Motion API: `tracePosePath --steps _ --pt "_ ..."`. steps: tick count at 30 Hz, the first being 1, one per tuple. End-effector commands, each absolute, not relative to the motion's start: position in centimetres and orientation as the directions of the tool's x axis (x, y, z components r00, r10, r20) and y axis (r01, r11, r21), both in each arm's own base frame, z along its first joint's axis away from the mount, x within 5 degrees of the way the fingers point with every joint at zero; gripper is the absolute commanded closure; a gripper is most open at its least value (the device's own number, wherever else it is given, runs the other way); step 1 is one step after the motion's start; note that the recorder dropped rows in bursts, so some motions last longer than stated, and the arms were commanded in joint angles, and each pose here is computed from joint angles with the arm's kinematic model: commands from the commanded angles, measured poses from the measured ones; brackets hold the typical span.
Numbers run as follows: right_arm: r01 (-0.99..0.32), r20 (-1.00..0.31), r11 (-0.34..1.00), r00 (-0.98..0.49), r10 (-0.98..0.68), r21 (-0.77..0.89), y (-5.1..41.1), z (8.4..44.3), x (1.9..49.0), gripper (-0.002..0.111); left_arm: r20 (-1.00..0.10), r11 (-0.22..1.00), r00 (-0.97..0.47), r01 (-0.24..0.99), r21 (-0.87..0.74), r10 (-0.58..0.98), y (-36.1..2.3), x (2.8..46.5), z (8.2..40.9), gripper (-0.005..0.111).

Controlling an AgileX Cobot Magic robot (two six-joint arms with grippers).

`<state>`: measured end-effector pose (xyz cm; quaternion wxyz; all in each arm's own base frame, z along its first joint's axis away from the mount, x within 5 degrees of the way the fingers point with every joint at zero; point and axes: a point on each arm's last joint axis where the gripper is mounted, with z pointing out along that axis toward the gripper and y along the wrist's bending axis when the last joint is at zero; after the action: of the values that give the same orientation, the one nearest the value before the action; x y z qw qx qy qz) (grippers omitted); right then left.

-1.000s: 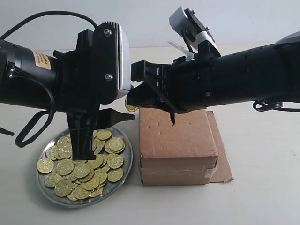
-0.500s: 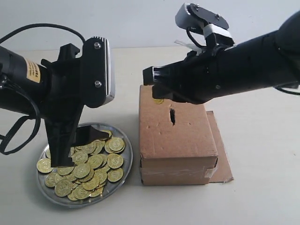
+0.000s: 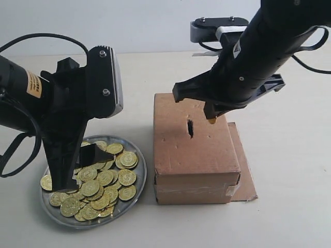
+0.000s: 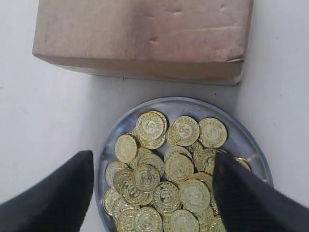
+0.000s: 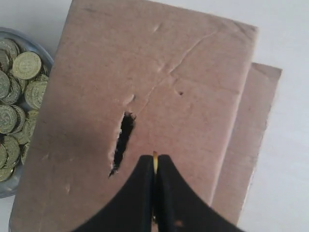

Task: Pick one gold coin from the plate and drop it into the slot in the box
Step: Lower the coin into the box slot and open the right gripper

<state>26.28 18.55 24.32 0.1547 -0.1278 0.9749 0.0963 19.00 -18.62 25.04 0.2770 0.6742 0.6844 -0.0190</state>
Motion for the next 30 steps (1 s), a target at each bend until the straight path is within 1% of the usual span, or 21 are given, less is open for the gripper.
tracePosePath --steps 1,4,12,20,30 --pt "-0.269 -0.276 0.952 -0.935 -0.222 0.144 19.3 22.8 27.3 0.108 -0.404 0.111 0.027 0.943 0.315 0.915 -18.4 18.8 25.0 0.04" --pt "-0.249 -0.26 0.952 -0.945 -0.199 0.176 19.9 22.5 27.7 0.108 -0.403 0.114 0.016 0.948 0.298 0.915 -18.4 18.6 25.0 0.04" --pt "-0.221 -0.268 0.943 -0.951 -0.153 0.248 21.2 23.2 28.7 0.108 -0.429 0.141 -0.014 0.954 0.265 0.903 -18.6 18.4 25.0 0.04" --pt "-0.219 -0.236 0.947 -0.958 -0.163 0.236 21.2 22.6 28.7 0.108 -0.43 0.142 -0.015 0.954 0.263 0.903 -18.6 18.4 25.0 0.04" --pt "-0.223 -0.237 0.948 -0.957 -0.168 0.228 21.2 22.5 28.8 0.108 -0.43 0.142 -0.015 0.954 0.263 0.903 -18.6 18.4 25.0 0.04"
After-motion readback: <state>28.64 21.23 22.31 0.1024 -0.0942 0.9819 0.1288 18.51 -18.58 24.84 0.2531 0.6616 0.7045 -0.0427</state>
